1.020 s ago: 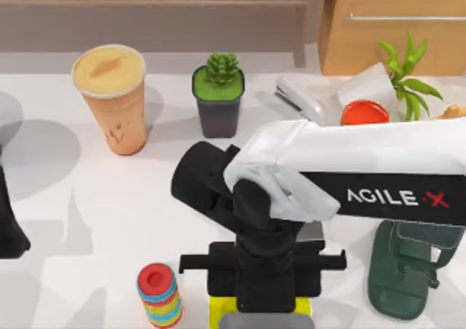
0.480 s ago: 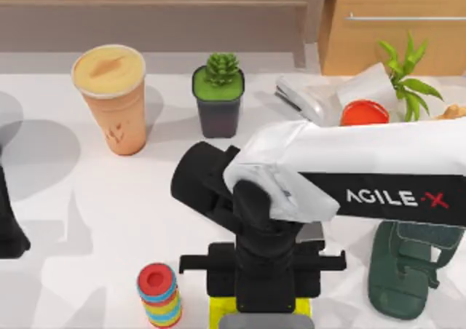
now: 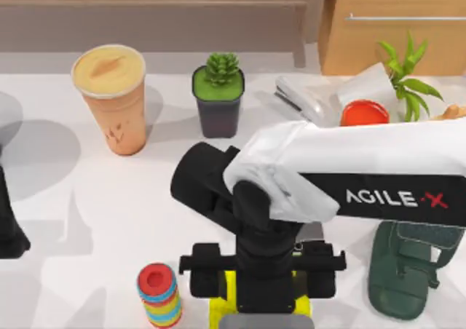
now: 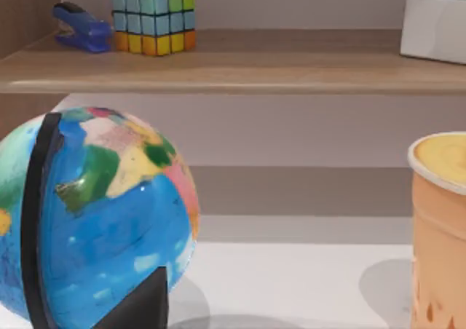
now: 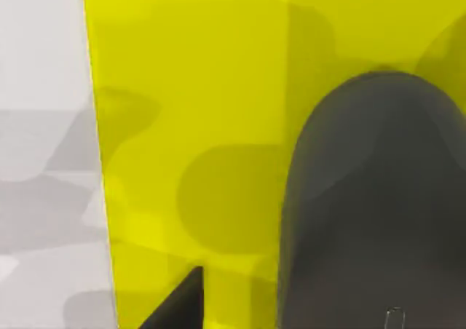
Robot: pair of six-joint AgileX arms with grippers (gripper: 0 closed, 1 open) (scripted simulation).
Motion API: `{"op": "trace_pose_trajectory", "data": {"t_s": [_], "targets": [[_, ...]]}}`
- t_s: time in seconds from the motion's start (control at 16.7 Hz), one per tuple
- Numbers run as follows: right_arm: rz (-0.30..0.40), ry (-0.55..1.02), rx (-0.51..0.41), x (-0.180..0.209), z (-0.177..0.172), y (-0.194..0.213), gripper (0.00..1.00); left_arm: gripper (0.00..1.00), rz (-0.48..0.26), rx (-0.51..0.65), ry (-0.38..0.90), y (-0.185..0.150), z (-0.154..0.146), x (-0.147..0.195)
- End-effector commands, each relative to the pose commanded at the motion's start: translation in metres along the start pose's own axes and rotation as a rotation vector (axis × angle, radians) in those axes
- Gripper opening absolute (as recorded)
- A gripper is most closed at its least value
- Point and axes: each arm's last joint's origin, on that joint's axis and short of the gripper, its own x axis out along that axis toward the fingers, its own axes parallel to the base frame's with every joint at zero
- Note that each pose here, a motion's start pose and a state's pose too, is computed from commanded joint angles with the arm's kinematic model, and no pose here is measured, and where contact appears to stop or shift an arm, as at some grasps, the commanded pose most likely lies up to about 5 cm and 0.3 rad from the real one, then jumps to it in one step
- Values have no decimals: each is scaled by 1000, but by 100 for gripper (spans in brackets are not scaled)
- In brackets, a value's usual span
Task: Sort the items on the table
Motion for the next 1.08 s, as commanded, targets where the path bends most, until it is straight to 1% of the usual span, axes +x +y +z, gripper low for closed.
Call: {"op": "trace_pose_trajectory", "data": {"t_s": [0.48,0.6,0.72,0.84,0.96,1.08], "targets": [[0,0,1,0,0,0,100,100,0,0,0,0,0,0],[-8,7,39,-5,-4,2,100,100,0,0,0,0,0,0],[-10,10,122,-10,-9,4,100,100,0,0,0,0,0,0],[-7,9,249,-13,-15,5,100,100,0,0,0,0,0,0],[-4,6,417,-15,-23,5,100,100,0,0,0,0,0,0],[-2,5,620,-17,-31,6,100,100,0,0,0,0,0,0]]}}
